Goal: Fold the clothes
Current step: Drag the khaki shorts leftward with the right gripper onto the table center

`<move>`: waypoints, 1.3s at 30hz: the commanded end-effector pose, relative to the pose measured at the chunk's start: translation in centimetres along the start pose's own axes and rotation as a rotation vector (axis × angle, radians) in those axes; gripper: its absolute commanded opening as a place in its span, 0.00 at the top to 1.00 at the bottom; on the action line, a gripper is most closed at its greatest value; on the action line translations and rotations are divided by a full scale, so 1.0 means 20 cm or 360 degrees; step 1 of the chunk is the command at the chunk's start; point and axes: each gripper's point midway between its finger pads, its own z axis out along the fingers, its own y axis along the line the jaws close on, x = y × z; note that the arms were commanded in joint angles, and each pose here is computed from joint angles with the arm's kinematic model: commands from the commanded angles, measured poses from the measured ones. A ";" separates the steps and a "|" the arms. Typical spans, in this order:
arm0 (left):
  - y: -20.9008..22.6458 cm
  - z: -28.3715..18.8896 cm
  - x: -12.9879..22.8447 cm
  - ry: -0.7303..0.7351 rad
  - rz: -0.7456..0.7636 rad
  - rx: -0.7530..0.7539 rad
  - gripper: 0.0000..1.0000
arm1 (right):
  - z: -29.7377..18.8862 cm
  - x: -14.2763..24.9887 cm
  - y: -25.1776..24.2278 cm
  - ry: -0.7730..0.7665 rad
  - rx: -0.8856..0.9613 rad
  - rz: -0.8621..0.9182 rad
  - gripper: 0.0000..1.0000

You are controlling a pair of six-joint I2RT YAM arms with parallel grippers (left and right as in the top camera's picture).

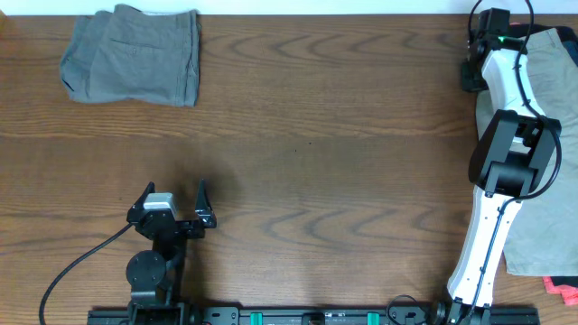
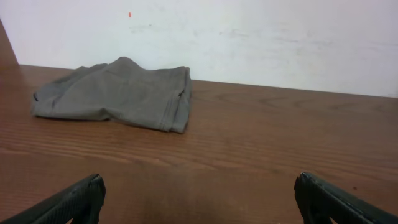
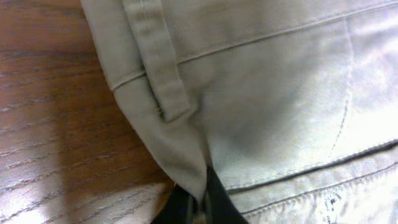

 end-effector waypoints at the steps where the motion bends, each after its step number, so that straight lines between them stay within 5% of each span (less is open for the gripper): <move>1: -0.01 0.00 0.07 0.0073 0.0026 0.0025 0.02 | -0.01 0.01 -0.10 0.0025 0.0110 0.0126 0.99; 22: -0.01 0.00 0.07 0.0073 0.0026 0.0025 0.02 | -0.80 -0.29 -0.25 -0.0448 -0.0030 0.0296 0.99; 31: -0.01 0.00 0.07 0.0073 0.0026 0.0025 0.02 | -1.14 -0.38 0.32 -0.0632 -0.0523 0.0009 0.99; 39: -0.01 0.00 0.07 0.0073 0.0026 0.0025 0.02 | -1.48 -0.25 1.05 -0.0688 -0.0848 -0.0393 0.99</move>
